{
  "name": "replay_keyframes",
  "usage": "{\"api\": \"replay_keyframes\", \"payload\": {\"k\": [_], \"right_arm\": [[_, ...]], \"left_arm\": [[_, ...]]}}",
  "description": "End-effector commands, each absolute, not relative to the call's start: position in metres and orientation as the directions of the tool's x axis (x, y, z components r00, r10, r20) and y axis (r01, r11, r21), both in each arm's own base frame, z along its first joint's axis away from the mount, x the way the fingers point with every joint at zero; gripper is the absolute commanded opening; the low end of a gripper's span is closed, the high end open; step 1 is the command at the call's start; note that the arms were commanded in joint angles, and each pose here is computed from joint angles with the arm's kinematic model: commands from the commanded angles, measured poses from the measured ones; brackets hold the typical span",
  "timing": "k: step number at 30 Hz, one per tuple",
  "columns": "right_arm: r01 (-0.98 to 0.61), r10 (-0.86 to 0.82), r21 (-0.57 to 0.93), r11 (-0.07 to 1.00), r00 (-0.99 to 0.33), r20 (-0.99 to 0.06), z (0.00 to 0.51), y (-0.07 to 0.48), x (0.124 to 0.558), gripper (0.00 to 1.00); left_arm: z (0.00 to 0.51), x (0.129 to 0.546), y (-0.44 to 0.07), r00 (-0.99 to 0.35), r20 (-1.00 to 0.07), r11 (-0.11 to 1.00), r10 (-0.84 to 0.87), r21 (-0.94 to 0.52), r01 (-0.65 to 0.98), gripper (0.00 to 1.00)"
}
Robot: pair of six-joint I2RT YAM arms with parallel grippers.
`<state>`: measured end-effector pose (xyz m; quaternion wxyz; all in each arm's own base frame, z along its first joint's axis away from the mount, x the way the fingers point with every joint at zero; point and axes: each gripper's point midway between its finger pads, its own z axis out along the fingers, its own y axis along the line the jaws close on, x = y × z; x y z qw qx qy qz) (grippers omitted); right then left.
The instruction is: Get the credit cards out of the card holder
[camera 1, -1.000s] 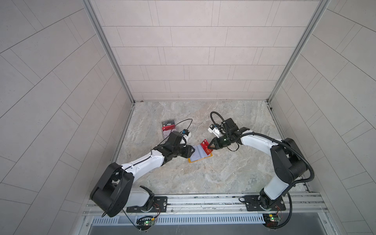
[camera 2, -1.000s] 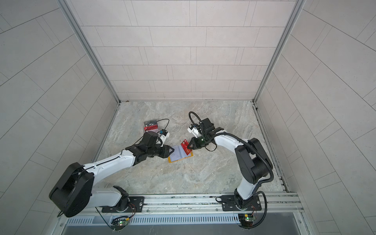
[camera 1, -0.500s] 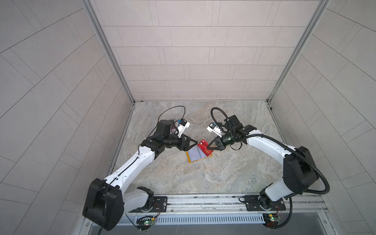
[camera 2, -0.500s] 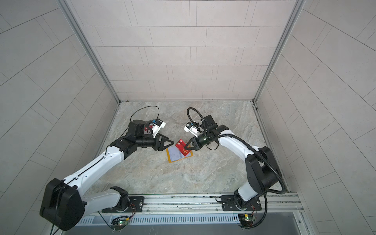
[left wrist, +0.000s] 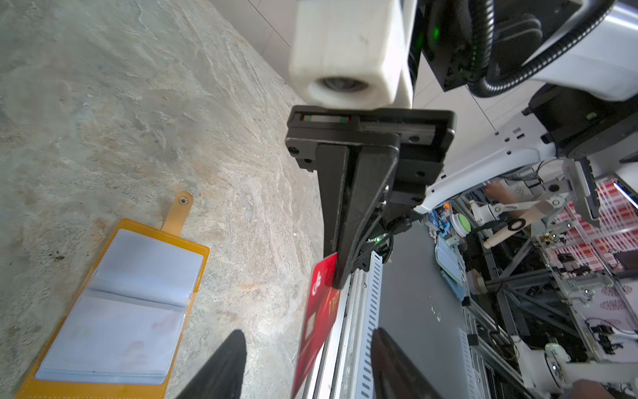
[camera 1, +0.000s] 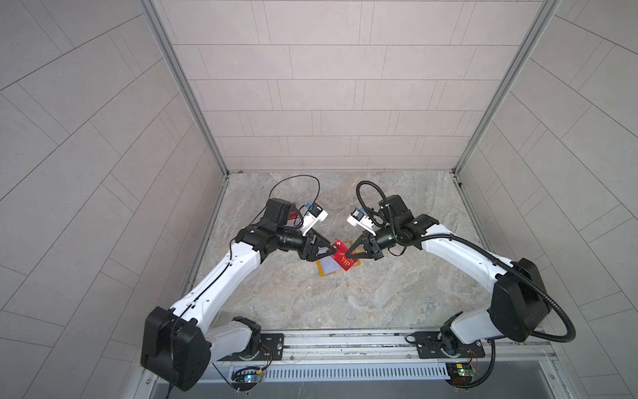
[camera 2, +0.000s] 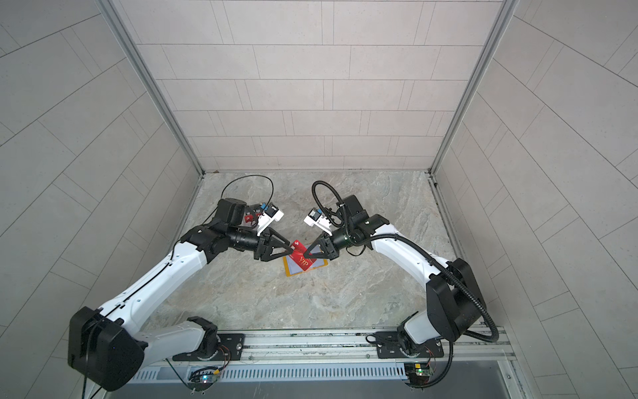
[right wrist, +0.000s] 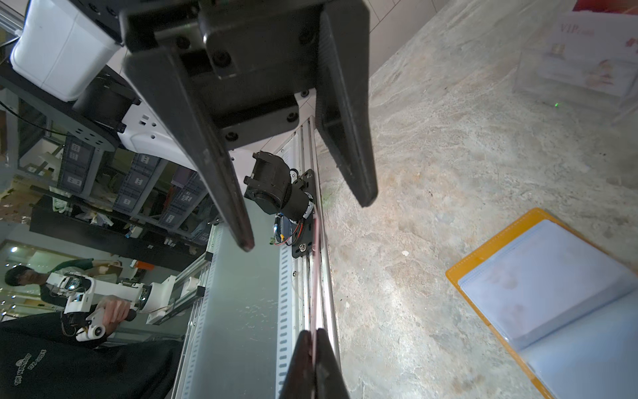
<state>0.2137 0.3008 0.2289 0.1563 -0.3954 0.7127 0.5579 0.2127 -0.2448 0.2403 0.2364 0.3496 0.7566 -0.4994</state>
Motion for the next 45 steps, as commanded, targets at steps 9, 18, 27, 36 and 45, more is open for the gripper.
{"api": "replay_keyframes", "payload": {"k": [9, 18, 27, 36, 45], "right_arm": [[-0.767, -0.383, 0.641, 0.001, -0.593, -0.709, 0.241, 0.309, 0.215, 0.0], [-0.763, -0.41, 0.647, -0.001, -0.589, -0.696, 0.236, 0.309, 0.211, 0.0], [-0.779, -0.416, 0.626, 0.041, -0.583, -0.698, 0.235, 0.306, 0.215, 0.19], [-0.779, -0.3, 0.595, 0.197, -0.626, -0.72, 0.242, 0.295, 0.236, 0.53], [-0.719, 0.05, 0.659, 0.218, -0.667, -0.744, 0.267, 0.293, 0.268, 0.64]], "left_arm": [[0.253, 0.195, -0.246, -0.631, -0.705, 0.15, 0.324, -0.62, 0.77, 0.31], [0.25, 0.198, -0.248, -0.645, -0.688, 0.154, 0.331, -0.635, 0.757, 0.17], [0.25, 0.206, -0.248, -0.648, -0.693, 0.185, 0.314, -0.625, 0.758, 0.0], [0.258, 0.219, -0.249, -0.65, -0.714, 0.231, 0.262, -0.607, 0.76, 0.0], [0.28, 0.246, -0.246, -0.626, -0.774, 0.337, 0.098, -0.566, 0.752, 0.0]]}}
